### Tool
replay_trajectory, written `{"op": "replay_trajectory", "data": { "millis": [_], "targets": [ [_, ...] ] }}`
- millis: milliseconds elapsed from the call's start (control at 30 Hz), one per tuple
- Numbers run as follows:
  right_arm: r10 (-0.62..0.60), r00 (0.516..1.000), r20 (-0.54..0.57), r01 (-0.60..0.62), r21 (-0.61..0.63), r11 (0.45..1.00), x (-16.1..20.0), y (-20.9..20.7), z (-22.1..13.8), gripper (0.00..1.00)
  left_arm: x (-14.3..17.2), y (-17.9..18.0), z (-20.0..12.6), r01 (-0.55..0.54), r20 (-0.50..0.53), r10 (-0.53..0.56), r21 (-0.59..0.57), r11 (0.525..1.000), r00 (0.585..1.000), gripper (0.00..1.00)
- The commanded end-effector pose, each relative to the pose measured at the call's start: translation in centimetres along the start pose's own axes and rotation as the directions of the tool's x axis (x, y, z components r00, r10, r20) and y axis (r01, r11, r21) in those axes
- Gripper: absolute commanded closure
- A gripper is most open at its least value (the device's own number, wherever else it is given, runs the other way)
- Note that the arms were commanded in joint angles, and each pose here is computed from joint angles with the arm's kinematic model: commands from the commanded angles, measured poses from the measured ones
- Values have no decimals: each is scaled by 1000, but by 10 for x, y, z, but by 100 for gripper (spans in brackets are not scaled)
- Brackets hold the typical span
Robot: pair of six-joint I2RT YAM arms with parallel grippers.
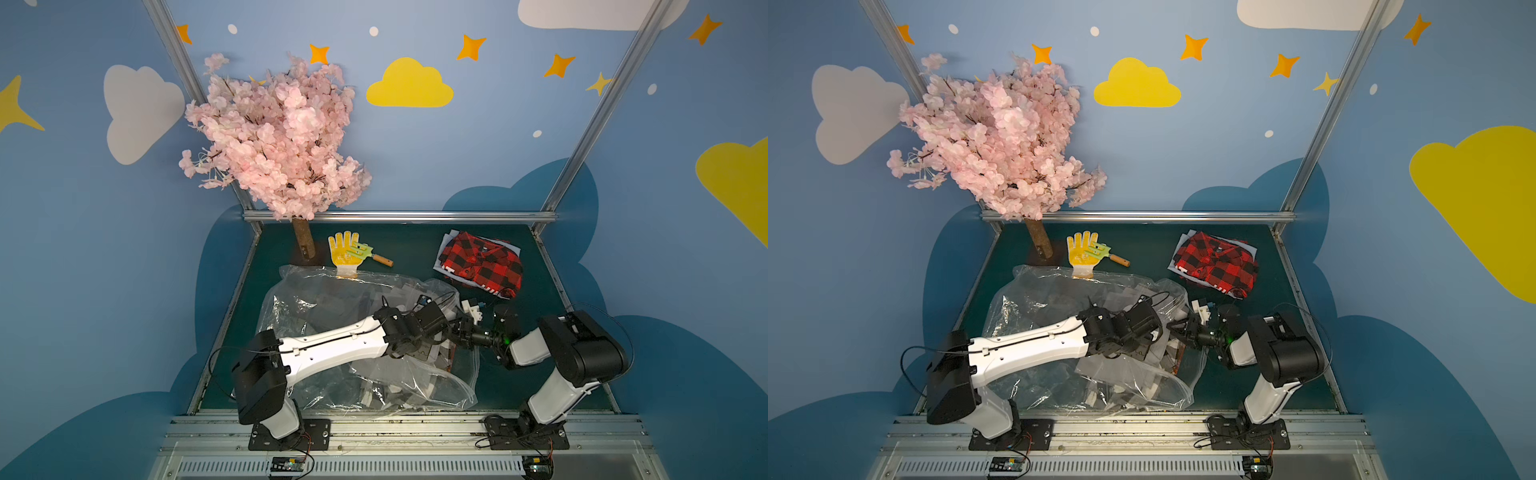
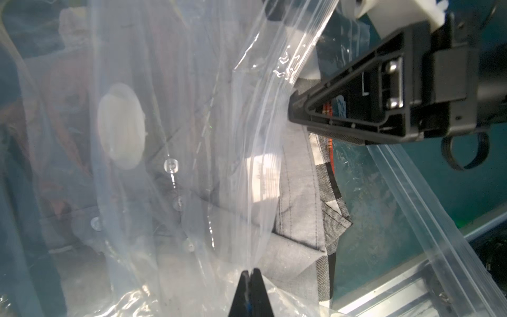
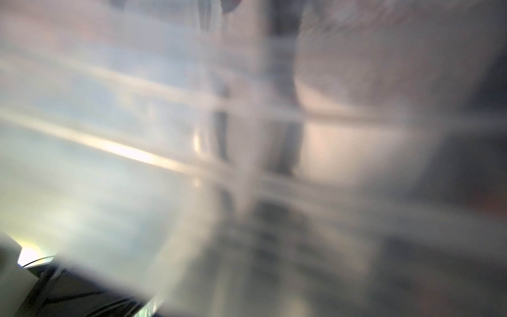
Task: Take the shirt out of the vacuum bag
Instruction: Take out the shirt from the vacuum bag.
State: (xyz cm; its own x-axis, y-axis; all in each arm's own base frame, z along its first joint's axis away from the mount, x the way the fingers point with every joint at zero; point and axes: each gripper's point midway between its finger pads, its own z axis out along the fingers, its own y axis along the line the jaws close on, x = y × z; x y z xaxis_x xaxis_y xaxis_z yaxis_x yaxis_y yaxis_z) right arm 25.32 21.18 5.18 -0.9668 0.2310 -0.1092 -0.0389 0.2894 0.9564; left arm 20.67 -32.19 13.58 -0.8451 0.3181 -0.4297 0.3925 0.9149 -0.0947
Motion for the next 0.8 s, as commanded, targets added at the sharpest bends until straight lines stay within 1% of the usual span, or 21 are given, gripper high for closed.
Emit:
{"op": "replay_trajectory", "data": {
  "millis": [0, 67, 167, 367, 467, 767],
  "targets": [
    [-7, 1000, 15, 8, -72, 997, 1, 5, 0, 52, -12, 9, -6, 14, 21, -14, -35, 999, 1000, 97],
    [23, 1000, 13, -21, -86, 996, -1, -1, 3, 53, -14, 6, -8, 4, 23, -4, -22, 1000, 1000, 97],
    [44, 999, 10, -43, -69, 997, -4, -12, 9, 57, -14, 3, -9, -9, 21, 10, -7, 1000, 1000, 97],
    [-5, 1000, 27, 8, -109, 994, -17, 9, 10, 56, -12, 0, -12, -14, 29, 14, 17, 1000, 999, 97],
    [-16, 1000, 13, 18, -130, 991, -18, 18, 13, 55, -13, -1, -14, -12, 34, 11, 29, 1000, 999, 97],
    [-13, 999, -30, 9, -129, 992, -7, 20, 26, 55, -22, -17, -30, -31, 74, 25, 89, 996, 997, 97]
  ]
}}
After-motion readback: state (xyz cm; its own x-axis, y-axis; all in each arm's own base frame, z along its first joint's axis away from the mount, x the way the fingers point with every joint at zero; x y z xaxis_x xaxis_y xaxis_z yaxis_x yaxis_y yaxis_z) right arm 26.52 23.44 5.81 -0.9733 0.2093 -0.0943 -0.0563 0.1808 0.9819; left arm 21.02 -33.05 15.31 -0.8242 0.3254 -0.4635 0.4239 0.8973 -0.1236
